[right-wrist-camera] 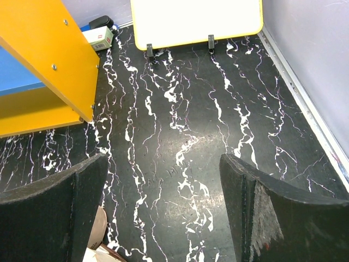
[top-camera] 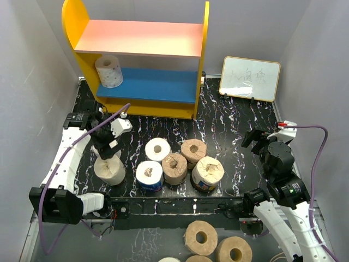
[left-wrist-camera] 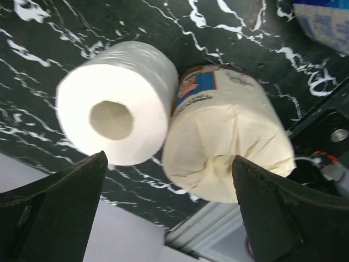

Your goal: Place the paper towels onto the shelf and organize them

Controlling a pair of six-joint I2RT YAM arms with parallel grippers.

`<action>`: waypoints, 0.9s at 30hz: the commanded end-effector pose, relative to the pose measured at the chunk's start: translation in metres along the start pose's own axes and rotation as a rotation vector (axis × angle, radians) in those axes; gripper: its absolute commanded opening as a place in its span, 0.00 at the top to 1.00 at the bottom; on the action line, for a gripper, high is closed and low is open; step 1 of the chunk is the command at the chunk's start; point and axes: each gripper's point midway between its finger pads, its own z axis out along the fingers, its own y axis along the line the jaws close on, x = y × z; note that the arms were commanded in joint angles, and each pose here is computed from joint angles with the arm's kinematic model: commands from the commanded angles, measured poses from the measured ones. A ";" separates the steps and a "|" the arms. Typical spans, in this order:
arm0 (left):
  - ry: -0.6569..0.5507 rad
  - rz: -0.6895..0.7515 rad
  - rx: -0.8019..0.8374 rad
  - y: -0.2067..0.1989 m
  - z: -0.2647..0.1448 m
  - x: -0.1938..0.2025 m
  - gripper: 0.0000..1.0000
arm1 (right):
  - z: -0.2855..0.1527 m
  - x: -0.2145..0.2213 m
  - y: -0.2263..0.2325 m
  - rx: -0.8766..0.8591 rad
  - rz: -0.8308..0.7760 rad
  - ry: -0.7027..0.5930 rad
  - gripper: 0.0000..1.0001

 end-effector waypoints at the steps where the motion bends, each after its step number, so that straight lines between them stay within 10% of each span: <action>1: -0.021 -0.186 0.033 -0.025 0.007 0.006 0.05 | 0.003 -0.010 0.007 -0.025 -0.001 -0.030 0.18; 27: 0.007 -0.512 -0.044 0.014 0.058 -0.008 0.35 | -0.001 -0.013 0.006 -0.031 0.010 -0.052 0.17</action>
